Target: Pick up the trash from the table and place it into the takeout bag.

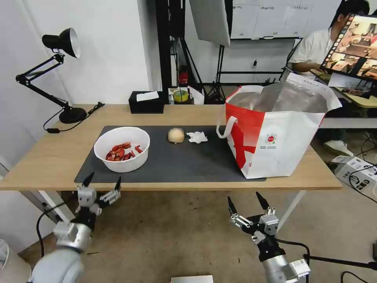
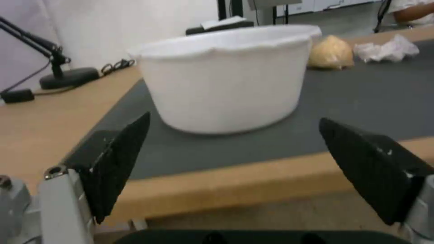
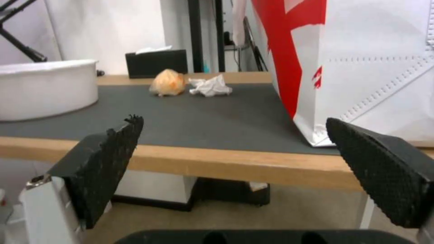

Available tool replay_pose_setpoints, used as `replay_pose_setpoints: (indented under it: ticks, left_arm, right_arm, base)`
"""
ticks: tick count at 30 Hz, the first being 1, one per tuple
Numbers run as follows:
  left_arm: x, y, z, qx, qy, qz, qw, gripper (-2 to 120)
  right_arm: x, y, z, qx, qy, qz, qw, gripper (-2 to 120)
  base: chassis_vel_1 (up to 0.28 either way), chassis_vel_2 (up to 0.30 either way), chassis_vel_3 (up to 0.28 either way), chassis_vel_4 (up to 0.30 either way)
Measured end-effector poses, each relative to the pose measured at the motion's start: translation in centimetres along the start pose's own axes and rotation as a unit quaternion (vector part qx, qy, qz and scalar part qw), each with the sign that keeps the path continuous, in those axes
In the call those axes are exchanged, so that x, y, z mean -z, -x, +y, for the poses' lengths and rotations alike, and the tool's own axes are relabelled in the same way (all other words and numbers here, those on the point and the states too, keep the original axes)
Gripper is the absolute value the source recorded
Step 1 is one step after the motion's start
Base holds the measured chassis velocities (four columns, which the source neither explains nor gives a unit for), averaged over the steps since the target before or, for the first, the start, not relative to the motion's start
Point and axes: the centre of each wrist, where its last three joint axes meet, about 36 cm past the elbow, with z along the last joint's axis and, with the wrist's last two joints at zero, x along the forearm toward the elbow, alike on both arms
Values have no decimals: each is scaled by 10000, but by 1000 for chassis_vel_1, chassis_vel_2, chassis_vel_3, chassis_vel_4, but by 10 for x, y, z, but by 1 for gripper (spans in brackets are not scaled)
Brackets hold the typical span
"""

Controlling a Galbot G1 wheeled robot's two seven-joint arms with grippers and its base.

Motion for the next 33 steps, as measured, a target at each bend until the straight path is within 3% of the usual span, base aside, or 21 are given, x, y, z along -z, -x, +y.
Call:
replay_pose_setpoints:
  ticks: [22, 33]
  left_arm:
    - [-8, -7, 0, 13, 1, 138, 9999, 100]
    - [-6, -6, 0, 35, -17, 126, 9999, 100]
  right_arm:
    - [3, 6, -9, 128, -127, -37, 9998, 100]
    - [35, 50, -3, 930, 11, -258, 9953, 100]
  base:
    - [0, 0, 0, 0]
    - [0, 0, 0, 0]
